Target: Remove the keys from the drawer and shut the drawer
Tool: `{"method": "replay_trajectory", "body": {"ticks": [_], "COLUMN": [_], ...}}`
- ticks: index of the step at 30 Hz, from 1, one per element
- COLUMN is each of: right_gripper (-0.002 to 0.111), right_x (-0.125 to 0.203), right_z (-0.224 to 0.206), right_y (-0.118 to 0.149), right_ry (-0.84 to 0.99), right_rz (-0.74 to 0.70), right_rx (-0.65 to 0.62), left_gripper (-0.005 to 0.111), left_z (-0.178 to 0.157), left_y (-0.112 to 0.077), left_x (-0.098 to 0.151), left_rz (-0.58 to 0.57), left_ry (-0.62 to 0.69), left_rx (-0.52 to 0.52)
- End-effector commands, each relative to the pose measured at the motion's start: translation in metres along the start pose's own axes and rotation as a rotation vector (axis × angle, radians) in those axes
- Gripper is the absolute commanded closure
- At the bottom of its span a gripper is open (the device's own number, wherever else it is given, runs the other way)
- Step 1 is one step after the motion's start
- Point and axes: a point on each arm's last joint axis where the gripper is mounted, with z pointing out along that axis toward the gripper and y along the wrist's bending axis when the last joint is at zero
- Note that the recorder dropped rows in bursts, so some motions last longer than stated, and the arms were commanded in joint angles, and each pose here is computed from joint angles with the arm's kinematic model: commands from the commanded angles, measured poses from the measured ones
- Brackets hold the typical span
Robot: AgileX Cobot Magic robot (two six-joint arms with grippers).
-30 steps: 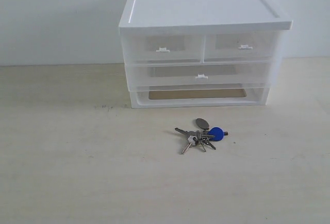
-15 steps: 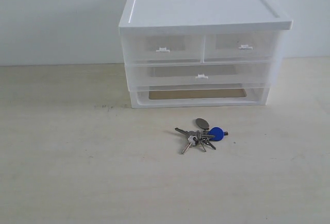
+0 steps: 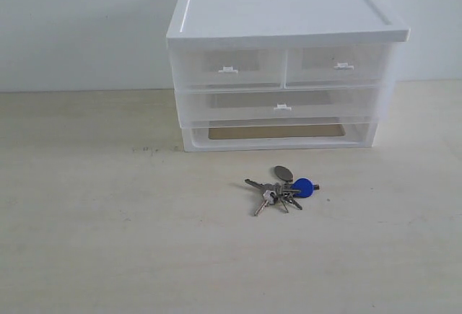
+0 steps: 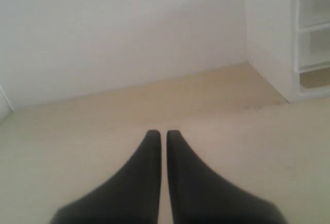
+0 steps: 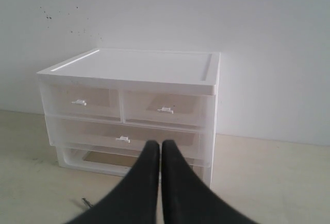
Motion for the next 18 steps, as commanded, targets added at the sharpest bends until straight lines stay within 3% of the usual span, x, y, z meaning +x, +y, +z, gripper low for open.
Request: {"method": "replay_trajectory", "body": {"ticks": [1,10,18], "right_gripper": [0.108,0.108,0.108], "right_x": [0.0006,0.0006,0.0006], "right_z": [-0.0001,-0.0001,-0.0001], "right_y": [-0.0003,-0.0003,-0.0003], "right_ry": [0.000,0.000,0.000], "right_rz": [-0.003,-0.007,-0.003], "right_rx": [0.005,0.005,0.005], "left_gripper": [0.102,0.102,0.102], "left_z": [-0.0005,-0.0008,-0.0001], "left_y": [-0.0032,-0.0028,-0.0009], "left_x": [0.0112,0.0134,0.0067], "left_rz": [-0.046,-0.036,-0.036], "left_ry": [0.115,0.140,0.066], "left_rx": [0.025,0.016,-0.003]}}
